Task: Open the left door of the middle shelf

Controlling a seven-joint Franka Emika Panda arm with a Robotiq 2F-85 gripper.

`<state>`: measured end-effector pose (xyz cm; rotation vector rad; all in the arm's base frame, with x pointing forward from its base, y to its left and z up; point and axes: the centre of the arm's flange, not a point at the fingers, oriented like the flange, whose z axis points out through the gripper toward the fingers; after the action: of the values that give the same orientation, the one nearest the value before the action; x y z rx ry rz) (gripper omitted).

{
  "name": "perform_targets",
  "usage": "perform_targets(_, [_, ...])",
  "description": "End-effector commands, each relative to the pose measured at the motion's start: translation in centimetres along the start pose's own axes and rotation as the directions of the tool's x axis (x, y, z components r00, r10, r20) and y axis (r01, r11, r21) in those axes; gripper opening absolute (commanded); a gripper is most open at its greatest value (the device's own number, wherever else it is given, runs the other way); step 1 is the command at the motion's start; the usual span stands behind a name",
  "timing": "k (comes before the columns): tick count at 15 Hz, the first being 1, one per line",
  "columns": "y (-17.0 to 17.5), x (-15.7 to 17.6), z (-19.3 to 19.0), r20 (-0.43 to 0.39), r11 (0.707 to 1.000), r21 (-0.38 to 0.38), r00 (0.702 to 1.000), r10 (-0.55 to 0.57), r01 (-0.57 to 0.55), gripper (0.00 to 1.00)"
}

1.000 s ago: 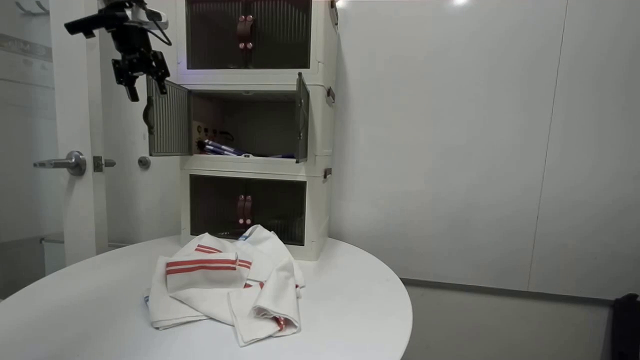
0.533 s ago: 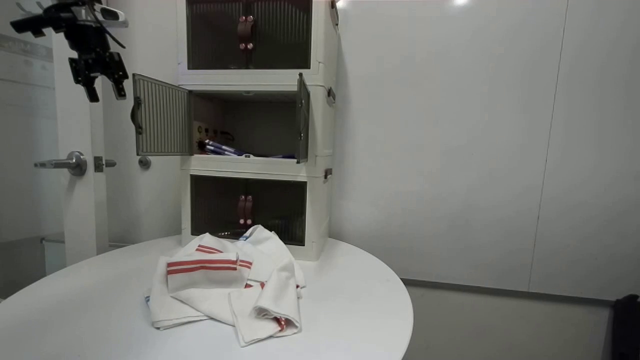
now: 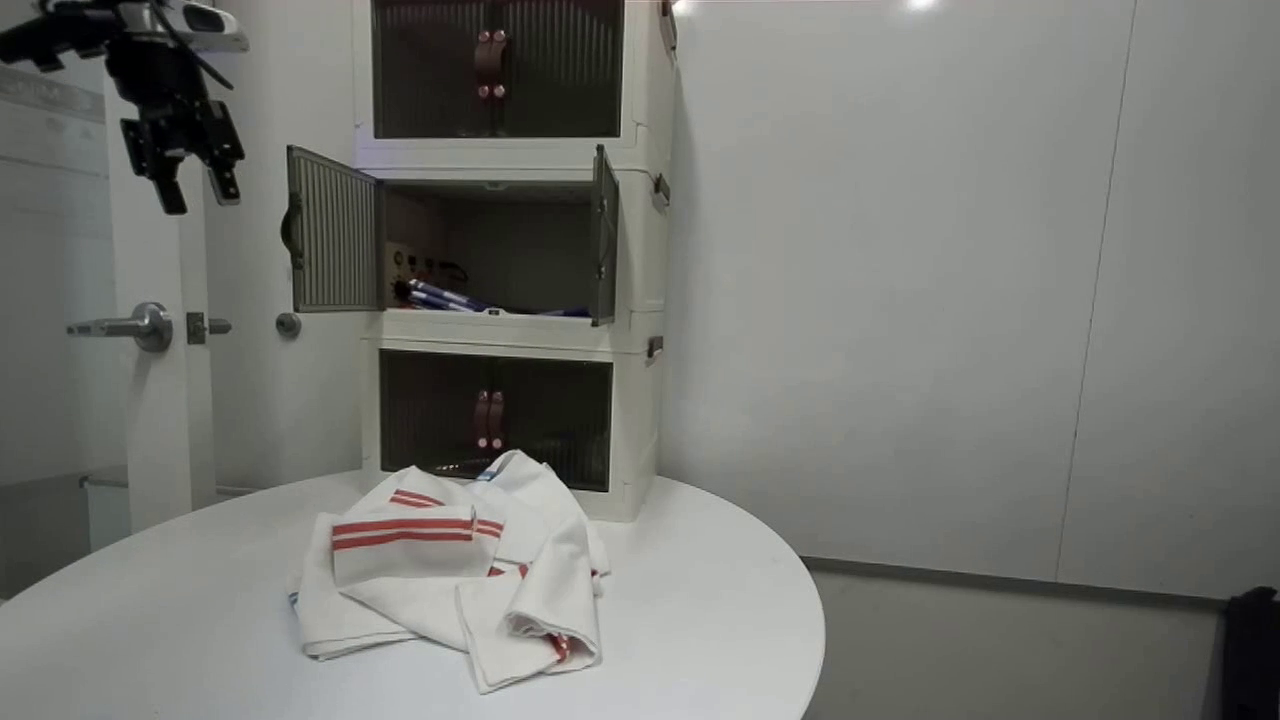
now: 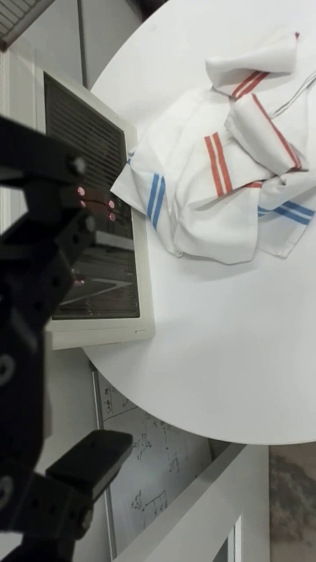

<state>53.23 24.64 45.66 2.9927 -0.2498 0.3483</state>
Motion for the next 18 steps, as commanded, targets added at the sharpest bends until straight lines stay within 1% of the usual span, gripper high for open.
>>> perform_targets(1, [-2.8,-3.0,-6.1,0.030,0.999,-0.041,0.999,-0.016,0.017,1.00])
perform_targets(3, [-3.2,-4.9,-8.8,0.047,0.997,-0.043,0.997,-0.054,0.056,1.00])
perform_targets(5, [-2.4,-6.4,-10.9,0.043,0.996,-0.056,0.997,-0.071,0.073,1.00])
perform_targets(7, [-0.4,-6.9,-12.2,0.020,0.996,-0.079,0.999,-0.043,0.044,1.00])
perform_targets(8, [1.3,-6.6,-12.4,0.012,0.996,-0.087,1.000,-0.010,0.011,1.00])
perform_targets(10, [4.4,-5.8,-12.3,-0.002,0.995,-0.090,0.999,0.050,-0.050,1.00])
perform_targets(12, [7.8,-4.5,-11.3,-0.008,0.989,-0.098,0.993,0.114,-0.114,1.00])
perform_targets(14, [11.0,-3.3,-9.9,-0.003,0.971,-0.127,0.979,0.203,-0.201,1.00])
perform_targets(16, [13.4,-2.6,-8.6,0.024,0.961,-0.129,0.968,0.251,-0.246,1.00])
perform_targets(18, [15.0,-2.1,-7.9,0.060,0.962,-0.097,0.963,0.263,-0.256,1.00])
